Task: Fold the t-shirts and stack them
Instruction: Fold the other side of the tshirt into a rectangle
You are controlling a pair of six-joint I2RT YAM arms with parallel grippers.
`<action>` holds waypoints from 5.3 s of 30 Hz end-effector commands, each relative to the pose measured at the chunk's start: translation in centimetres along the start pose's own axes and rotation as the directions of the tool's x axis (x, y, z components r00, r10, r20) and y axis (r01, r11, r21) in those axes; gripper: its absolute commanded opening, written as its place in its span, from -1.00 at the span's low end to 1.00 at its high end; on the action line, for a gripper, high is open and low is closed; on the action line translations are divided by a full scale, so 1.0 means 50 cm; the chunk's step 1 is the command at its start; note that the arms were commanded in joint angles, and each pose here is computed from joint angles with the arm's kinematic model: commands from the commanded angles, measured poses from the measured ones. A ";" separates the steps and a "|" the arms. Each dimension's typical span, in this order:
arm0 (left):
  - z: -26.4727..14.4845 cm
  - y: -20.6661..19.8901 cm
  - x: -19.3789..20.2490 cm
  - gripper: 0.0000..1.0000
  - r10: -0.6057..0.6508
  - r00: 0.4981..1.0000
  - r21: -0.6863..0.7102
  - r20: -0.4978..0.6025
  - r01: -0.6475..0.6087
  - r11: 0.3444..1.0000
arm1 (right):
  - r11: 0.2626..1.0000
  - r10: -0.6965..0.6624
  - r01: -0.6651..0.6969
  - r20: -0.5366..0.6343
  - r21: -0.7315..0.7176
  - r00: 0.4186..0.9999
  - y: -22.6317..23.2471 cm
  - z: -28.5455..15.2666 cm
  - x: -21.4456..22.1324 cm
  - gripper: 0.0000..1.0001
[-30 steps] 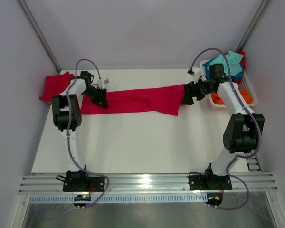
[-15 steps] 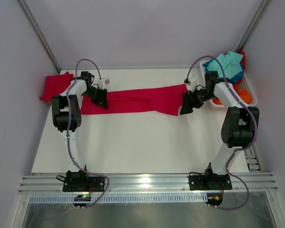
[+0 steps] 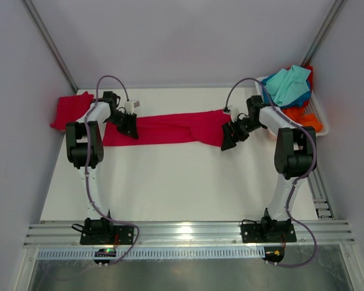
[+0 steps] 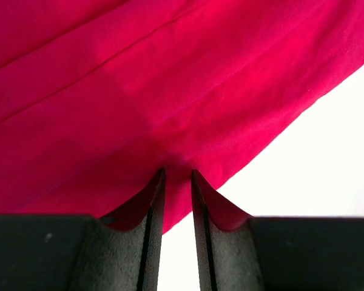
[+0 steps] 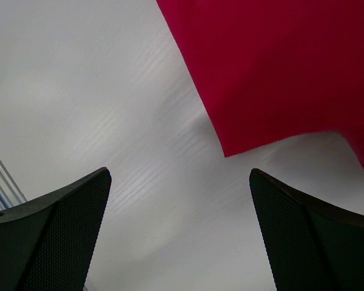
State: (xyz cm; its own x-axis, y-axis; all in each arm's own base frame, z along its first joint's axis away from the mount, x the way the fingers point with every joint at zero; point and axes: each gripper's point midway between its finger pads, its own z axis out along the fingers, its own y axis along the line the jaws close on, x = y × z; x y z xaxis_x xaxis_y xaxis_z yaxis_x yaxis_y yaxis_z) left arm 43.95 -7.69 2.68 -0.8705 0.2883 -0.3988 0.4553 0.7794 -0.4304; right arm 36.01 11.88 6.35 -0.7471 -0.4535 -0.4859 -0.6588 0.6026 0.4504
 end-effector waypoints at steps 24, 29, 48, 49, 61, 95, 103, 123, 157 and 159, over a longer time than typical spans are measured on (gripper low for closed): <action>-0.003 -0.007 -0.016 -0.49 0.031 0.999 -0.007 0.029 -0.030 1.000 | 0.970 -0.145 0.139 0.014 0.200 0.989 -0.004 0.009 -0.047 0.99; -0.002 -0.009 -0.012 -0.49 0.024 0.999 0.001 0.026 -0.024 1.000 | 0.969 -0.146 0.139 0.018 0.203 0.989 0.006 -0.003 -0.044 0.99; -0.003 -0.019 -0.005 -0.49 0.020 1.000 0.017 0.024 -0.021 1.000 | 0.978 -0.093 0.093 -0.010 0.184 0.996 -0.035 0.053 -0.027 0.99; -0.002 -0.019 -0.004 -0.49 0.018 1.000 0.017 0.023 -0.018 1.000 | 0.978 -0.093 0.094 -0.010 0.188 0.996 -0.037 0.052 -0.027 0.99; 0.005 -0.017 0.003 -0.49 0.010 1.000 0.025 0.015 -0.011 1.000 | 0.979 -0.082 0.081 -0.004 0.187 0.997 -0.062 0.071 -0.042 0.99; 0.021 -0.013 0.028 -0.49 0.002 1.000 0.037 -0.016 -0.001 0.999 | 0.979 -0.160 0.121 0.255 0.163 0.954 -0.009 -0.053 -0.298 -0.94; 0.033 -0.011 0.044 -0.49 -0.005 0.999 0.046 -0.034 0.007 0.999 | 0.976 -0.128 0.062 0.321 0.210 0.938 -0.063 -0.060 -0.369 -0.94; 0.032 -0.027 0.066 -0.49 -0.016 0.999 0.068 -0.051 0.019 0.998 | 0.821 -0.092 -0.242 0.539 0.517 0.837 -0.249 -0.107 -0.488 -0.94; -0.007 0.033 0.025 -0.44 -0.011 1.000 -0.163 0.013 0.013 0.987 | 0.727 -0.049 -0.078 0.165 0.682 0.985 -0.228 -0.065 -0.172 0.99; -0.012 0.041 0.022 -0.44 -0.010 1.000 -0.192 0.022 0.014 0.981 | 0.709 -0.038 -0.096 0.174 0.699 0.984 -0.241 -0.063 -0.173 0.99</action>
State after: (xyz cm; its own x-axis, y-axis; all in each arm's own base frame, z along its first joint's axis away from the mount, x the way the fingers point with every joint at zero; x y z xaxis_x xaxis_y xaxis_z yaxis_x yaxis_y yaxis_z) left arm 42.71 -8.29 2.42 -0.8792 0.2578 -0.4007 0.4249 0.8047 -0.4146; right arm 48.55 7.95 7.28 -0.6900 -0.3900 -0.6097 -0.4322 0.8978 -0.0852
